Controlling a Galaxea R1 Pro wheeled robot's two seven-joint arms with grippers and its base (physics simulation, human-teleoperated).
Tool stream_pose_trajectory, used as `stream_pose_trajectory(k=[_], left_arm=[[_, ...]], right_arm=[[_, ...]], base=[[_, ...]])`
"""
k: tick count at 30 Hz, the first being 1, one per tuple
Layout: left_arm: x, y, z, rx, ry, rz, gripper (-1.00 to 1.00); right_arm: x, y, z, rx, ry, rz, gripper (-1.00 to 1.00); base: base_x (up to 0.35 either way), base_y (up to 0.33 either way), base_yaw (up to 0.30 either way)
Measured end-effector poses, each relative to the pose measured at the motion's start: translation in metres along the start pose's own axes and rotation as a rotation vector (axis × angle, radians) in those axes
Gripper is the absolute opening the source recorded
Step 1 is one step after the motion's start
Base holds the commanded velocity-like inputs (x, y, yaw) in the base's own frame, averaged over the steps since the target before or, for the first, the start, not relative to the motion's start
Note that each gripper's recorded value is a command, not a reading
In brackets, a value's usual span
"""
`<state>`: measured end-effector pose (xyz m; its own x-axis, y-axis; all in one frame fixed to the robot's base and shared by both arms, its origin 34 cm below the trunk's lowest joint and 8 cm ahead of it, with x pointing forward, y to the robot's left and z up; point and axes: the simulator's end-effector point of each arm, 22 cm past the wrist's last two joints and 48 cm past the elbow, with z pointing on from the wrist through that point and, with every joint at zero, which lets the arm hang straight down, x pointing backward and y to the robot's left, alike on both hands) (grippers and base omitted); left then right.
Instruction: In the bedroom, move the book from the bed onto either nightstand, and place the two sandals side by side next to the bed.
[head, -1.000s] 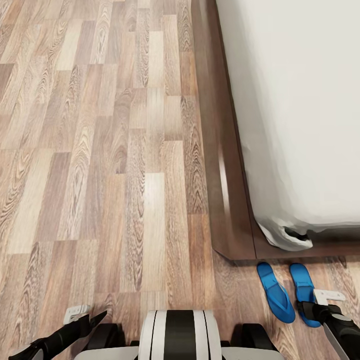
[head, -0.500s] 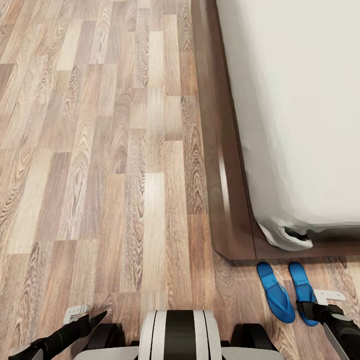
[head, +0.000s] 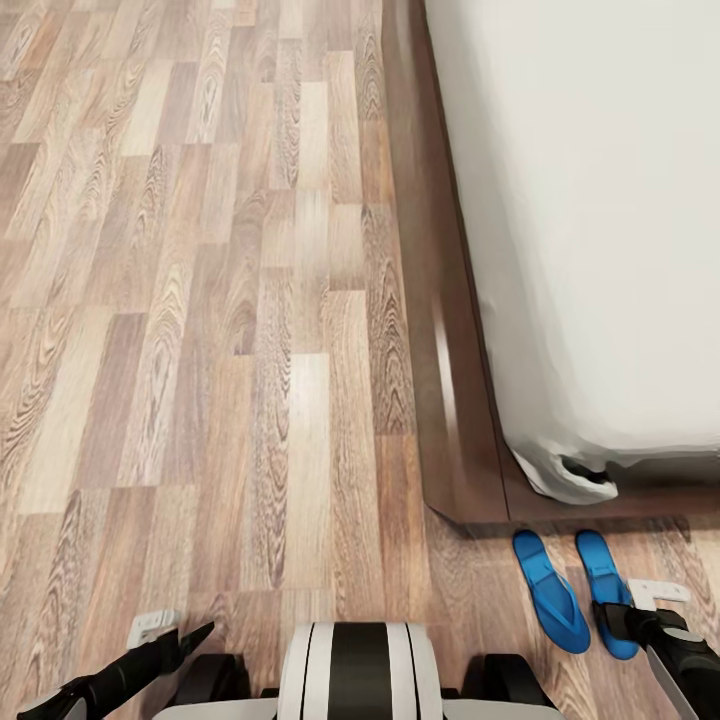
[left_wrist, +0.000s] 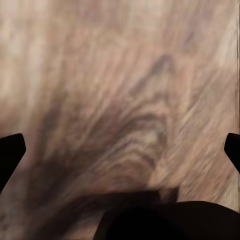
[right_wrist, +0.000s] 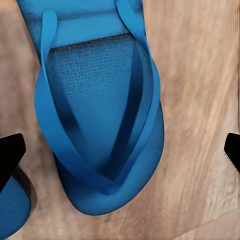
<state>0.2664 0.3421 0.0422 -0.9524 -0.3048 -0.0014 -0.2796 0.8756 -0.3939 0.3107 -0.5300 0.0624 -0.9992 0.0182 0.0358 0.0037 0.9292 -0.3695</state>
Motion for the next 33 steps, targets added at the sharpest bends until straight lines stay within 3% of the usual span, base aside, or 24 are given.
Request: stream_pose_trajectory(k=[24,28,29,31,32,33], left_arm=[[-0.041,-0.021,-0.015,0.030,-0.083,0.037,1.00],[-0.047,-0.025,-0.018,0.036,-0.098,0.043,1.00],[-0.049,-0.026,-0.019,0.037,-0.101,0.045,1.00],[-0.052,-0.028,-0.021,0.040,-0.108,0.049,1.00],[-0.053,-0.029,-0.021,0.042,-0.112,0.050,1.00],[-0.054,-0.030,-0.021,0.044,-0.114,0.051,1.00]], right_arm=[[-0.037,-0.007,-0.026,-0.020,-0.081,0.045,1.00],[-0.041,0.025,-0.034,-0.188,-0.091,0.109,1.00],[-0.044,0.040,-0.039,-0.270,-0.098,0.140,1.00],[-0.045,0.082,-0.060,-0.533,-0.103,0.222,1.00],[-0.043,0.084,-0.063,-0.568,-0.100,0.232,1.00],[-0.026,0.076,-0.070,-0.655,-0.064,0.258,1.00]], base=[[0.000,0.000,0.000],[0.000,0.000,0.000],[0.000,0.000,0.000],[0.000,0.000,0.000],[0.000,0.000,0.000],[0.000,0.000,0.000]])
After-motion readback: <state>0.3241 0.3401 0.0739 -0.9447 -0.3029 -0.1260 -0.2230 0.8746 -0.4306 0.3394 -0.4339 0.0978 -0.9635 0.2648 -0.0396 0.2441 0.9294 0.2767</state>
